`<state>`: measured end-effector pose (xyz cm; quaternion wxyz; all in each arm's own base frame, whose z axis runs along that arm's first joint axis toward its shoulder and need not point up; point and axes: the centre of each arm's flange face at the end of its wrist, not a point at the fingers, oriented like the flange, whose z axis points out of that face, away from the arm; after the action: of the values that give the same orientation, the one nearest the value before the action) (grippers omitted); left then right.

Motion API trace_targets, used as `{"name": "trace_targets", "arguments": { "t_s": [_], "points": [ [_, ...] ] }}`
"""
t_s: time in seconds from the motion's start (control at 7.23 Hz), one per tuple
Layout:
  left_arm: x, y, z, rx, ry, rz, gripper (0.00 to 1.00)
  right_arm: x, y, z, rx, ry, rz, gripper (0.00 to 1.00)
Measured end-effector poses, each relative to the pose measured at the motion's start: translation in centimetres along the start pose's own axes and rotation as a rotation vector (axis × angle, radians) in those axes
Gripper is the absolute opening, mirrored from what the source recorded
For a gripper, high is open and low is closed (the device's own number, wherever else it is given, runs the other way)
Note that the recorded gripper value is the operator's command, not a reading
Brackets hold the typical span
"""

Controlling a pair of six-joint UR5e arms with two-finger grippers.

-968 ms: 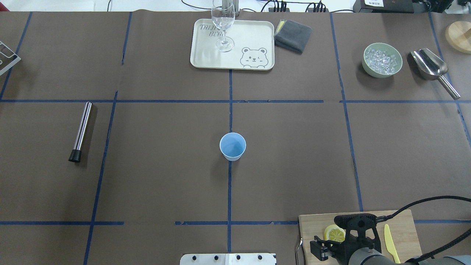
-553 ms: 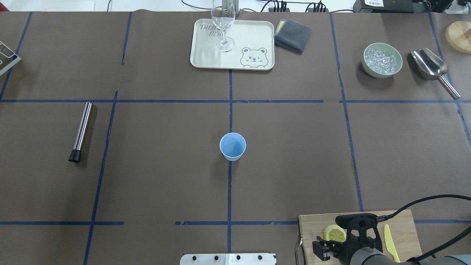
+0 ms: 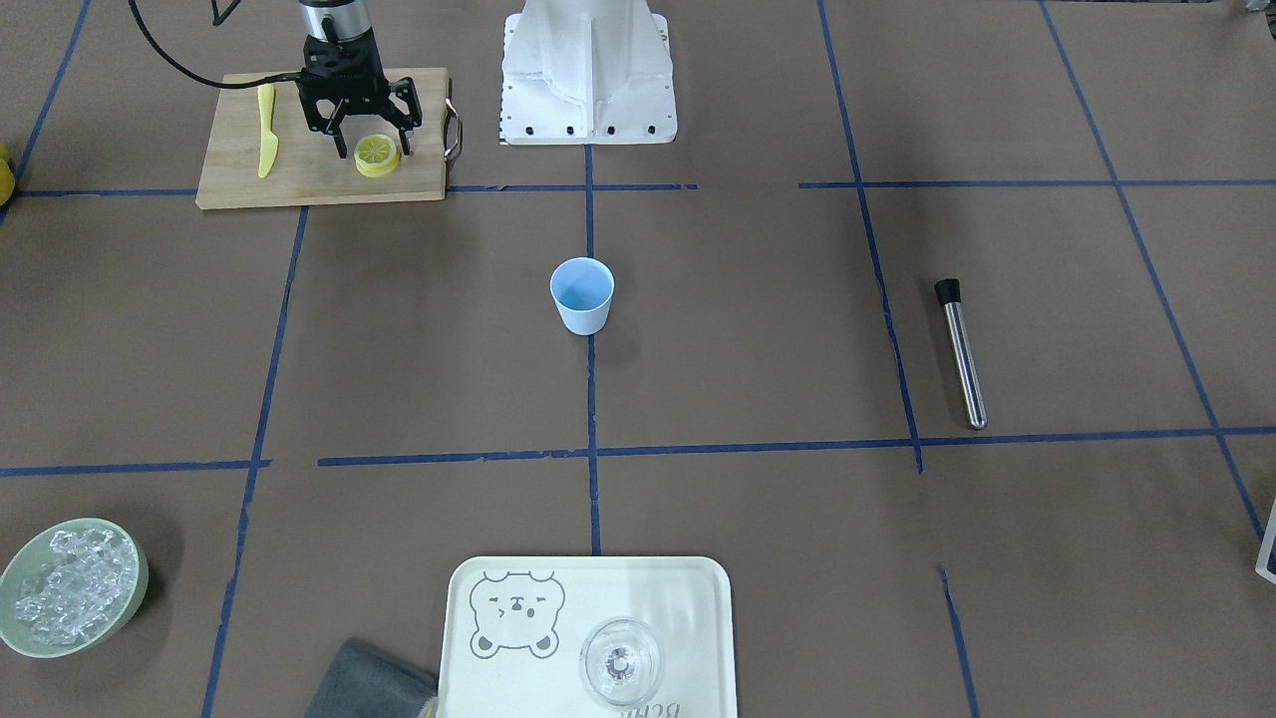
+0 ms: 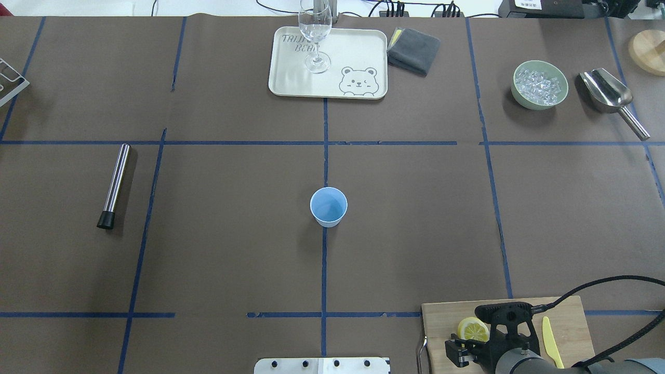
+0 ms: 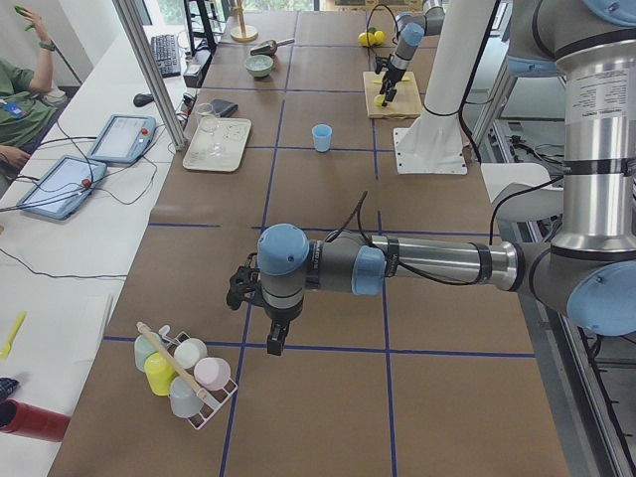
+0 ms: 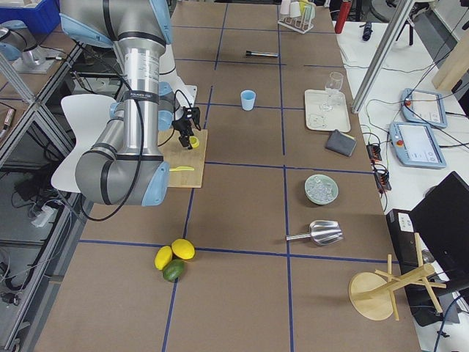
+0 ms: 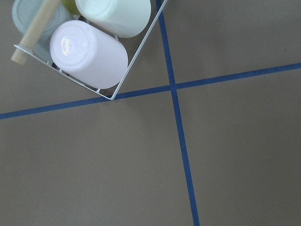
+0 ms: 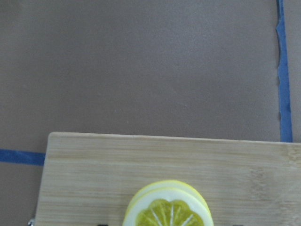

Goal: Squeeze lemon into cup
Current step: 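Lower the right gripper onto a lemon slice on the wooden board, then grasp the lemon slice with the right gripper and lift it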

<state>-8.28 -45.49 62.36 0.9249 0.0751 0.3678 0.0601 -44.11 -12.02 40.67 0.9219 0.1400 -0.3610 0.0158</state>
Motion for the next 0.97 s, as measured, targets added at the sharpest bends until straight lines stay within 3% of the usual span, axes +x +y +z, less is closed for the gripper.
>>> {"name": "trace_targets", "arguments": {
  "t_s": [0.28, 0.41, 0.97],
  "points": [
    [0.0, 0.0, 0.0, 0.000, 0.000, 0.000, 1.00, -0.1, 0.0, 0.1, 0.000, -0.001, 0.002, 0.05],
    [0.0, 0.0, 0.0, 0.000, 0.000, 0.000, 1.00, 0.0, -0.2, 0.0, 0.002, -0.002, 0.006, 0.00],
    [0.0, 0.0, 0.0, -0.001, 0.000, -0.001, 1.00, 0.0, -2.2, -0.9, 0.020, -0.013, 0.040, 0.00]
  ]
}}
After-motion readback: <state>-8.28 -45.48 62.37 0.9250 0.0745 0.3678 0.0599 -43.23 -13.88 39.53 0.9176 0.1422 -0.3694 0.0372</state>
